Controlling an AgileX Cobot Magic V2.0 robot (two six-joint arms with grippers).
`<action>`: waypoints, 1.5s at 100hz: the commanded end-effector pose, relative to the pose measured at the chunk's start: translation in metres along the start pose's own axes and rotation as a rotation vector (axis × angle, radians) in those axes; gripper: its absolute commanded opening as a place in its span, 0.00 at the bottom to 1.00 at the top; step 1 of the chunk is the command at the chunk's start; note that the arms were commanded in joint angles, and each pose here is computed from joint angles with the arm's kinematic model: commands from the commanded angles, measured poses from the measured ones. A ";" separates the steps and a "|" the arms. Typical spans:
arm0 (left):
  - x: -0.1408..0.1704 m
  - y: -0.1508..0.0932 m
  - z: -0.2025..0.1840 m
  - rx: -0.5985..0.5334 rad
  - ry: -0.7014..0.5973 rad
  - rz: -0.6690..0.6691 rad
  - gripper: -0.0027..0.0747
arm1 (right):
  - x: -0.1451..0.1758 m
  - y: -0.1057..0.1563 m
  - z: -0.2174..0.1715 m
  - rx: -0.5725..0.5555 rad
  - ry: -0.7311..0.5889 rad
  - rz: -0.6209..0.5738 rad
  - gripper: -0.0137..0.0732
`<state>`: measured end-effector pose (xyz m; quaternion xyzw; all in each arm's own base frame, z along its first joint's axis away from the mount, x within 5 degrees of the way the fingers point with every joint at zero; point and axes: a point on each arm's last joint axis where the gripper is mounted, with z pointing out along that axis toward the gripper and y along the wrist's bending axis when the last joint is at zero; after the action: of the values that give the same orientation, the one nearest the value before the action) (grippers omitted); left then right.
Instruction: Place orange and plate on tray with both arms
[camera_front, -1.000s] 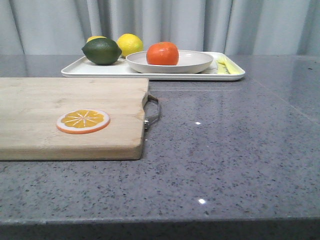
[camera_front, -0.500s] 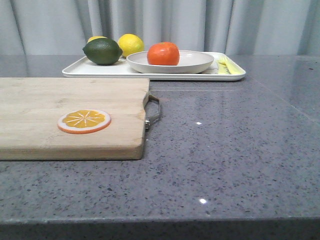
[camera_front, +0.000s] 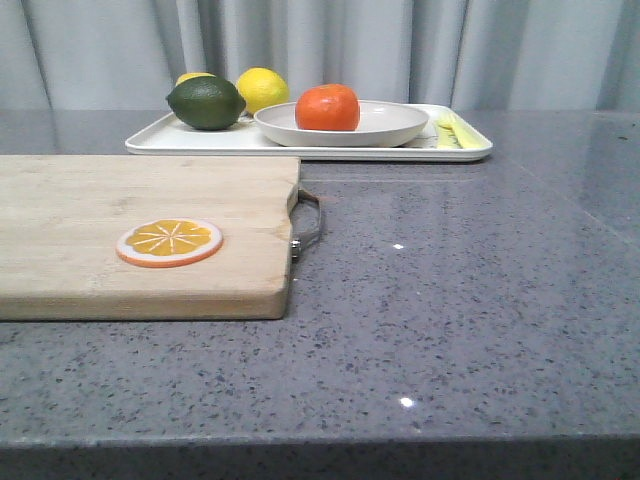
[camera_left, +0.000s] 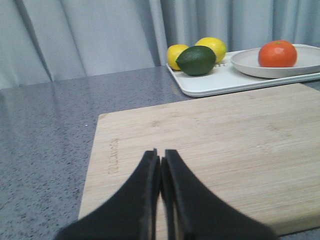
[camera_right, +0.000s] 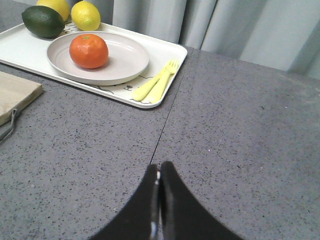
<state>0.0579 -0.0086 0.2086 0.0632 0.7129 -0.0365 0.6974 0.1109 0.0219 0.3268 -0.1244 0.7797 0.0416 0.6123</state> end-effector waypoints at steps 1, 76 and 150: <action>-0.009 0.003 -0.002 -0.047 -0.103 -0.008 0.01 | -0.014 -0.005 -0.003 0.046 -0.095 -0.007 0.04; 0.000 0.003 -0.005 -0.060 -0.099 0.014 0.01 | -0.015 -0.005 -0.003 0.047 -0.096 -0.007 0.04; 0.000 0.003 -0.005 -0.060 -0.099 0.014 0.01 | 0.020 -0.003 -0.022 0.115 -0.158 -0.102 0.04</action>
<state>0.0558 -0.0057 0.2027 0.0554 0.7132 -0.0120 0.6987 0.0944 0.0167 0.3107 -0.1384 0.7627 0.0014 0.6317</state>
